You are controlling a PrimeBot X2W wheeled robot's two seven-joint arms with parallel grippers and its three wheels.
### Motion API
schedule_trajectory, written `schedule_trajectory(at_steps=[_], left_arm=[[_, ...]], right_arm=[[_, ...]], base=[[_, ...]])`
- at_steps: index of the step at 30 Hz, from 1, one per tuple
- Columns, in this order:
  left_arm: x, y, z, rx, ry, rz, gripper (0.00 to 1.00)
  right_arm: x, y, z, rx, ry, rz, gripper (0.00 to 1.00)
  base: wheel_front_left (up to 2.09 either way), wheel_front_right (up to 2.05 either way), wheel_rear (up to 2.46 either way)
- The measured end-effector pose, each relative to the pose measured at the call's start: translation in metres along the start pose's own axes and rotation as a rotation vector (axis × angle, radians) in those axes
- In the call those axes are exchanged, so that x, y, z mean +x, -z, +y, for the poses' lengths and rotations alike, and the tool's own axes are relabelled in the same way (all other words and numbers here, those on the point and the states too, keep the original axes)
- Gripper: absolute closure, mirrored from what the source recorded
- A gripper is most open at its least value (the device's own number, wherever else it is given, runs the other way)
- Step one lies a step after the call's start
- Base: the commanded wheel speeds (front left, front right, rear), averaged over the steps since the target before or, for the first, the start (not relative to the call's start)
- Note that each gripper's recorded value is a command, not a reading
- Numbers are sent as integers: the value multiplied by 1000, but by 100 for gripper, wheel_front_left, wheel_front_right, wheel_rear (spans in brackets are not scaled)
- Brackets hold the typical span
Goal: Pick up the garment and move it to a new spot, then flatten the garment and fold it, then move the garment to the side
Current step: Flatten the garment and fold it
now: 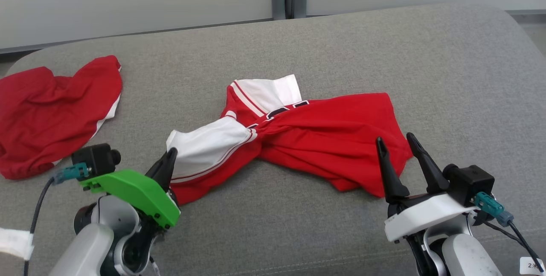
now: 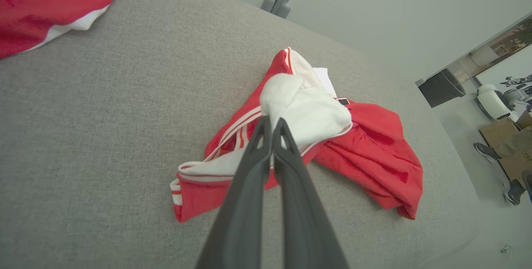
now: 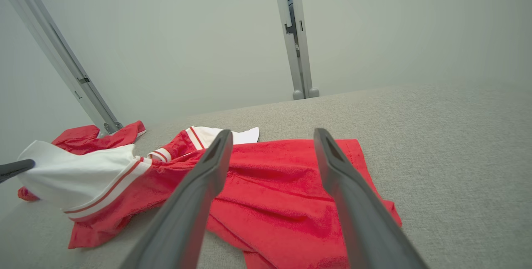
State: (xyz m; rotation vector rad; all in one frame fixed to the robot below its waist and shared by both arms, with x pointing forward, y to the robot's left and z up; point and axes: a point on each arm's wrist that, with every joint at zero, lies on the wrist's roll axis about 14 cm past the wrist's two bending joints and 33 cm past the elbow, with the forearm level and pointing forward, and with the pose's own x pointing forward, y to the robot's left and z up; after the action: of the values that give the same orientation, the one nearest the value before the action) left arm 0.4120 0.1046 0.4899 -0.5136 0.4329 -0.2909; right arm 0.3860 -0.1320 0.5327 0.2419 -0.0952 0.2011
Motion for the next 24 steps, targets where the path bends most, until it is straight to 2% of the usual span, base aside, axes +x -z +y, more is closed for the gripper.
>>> schedule_trajectory(at_steps=[4,8,14,19,23,24], left_arm=[[-23,23,11,-53,-53,64,100],[-27,46,13,-72,-62,139,100],[-11,54,20,-43,-86,163,100],[6,59,45,20,-153,185,100],[17,65,51,45,-163,208,100],[21,67,52,48,-163,215,96]], right_arm=[[3,-1,7,2,-23,-4,0],[6,1,10,5,-33,4,0],[9,3,13,8,-43,8,0],[12,6,15,11,-50,13,0],[13,9,13,12,-47,19,0],[14,9,13,11,-46,21,0]], base=[[0,0,0],[0,0,0],[0,0,0],[0,0,0],[0,0,0],[0,0,0]])
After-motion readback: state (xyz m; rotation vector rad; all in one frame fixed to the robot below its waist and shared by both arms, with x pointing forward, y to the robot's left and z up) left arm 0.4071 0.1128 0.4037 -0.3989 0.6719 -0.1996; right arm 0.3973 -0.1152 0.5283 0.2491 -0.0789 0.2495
